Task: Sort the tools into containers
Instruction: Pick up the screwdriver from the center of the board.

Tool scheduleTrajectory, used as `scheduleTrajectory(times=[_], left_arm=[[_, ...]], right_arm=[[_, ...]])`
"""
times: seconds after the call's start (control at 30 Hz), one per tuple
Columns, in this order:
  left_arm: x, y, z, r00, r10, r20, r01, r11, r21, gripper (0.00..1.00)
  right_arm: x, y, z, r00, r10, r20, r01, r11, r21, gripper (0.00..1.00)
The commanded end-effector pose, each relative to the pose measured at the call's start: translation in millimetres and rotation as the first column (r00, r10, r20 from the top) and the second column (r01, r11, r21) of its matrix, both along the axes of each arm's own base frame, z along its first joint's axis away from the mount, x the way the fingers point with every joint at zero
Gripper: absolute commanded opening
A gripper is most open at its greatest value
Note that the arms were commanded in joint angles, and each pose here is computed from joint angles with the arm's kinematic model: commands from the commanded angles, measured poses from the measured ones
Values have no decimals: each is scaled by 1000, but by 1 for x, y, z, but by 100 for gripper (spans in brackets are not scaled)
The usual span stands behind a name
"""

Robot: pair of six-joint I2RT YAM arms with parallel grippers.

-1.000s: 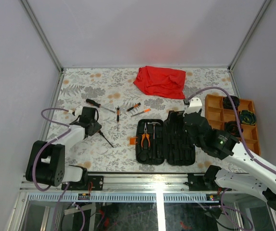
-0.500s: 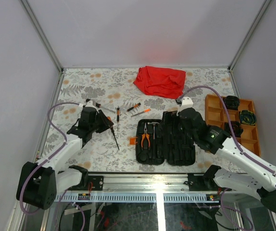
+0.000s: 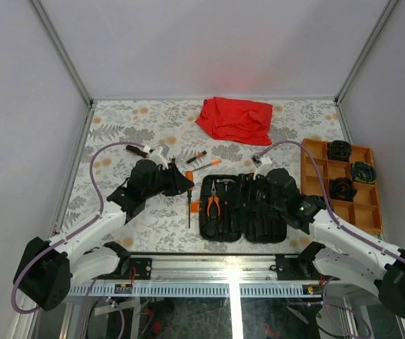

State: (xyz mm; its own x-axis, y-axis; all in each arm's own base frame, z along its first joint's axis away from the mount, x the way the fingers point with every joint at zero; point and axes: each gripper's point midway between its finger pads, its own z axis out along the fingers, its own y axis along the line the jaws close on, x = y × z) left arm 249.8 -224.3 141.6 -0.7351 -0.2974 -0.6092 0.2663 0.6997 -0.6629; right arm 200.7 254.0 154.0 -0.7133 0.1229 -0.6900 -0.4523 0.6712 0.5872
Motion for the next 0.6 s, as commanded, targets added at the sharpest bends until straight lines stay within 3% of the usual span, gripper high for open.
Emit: scheduleTrajectory(times=[0.0, 0.3, 0.57], left_arm=[[14, -19, 41, 991, -32, 128, 40, 997, -60, 8], [9, -41, 66, 982, -81, 169, 103, 987, -121, 6], [3, -63, 75, 980, -89, 178, 119, 979, -163, 4]], right_arm=[[7, 14, 37, 997, -6, 71, -6, 986, 166, 75], [-5, 34, 46, 993, 85, 79, -106, 943, 317, 64], [-8, 45, 47, 987, 146, 72, -162, 924, 348, 56]])
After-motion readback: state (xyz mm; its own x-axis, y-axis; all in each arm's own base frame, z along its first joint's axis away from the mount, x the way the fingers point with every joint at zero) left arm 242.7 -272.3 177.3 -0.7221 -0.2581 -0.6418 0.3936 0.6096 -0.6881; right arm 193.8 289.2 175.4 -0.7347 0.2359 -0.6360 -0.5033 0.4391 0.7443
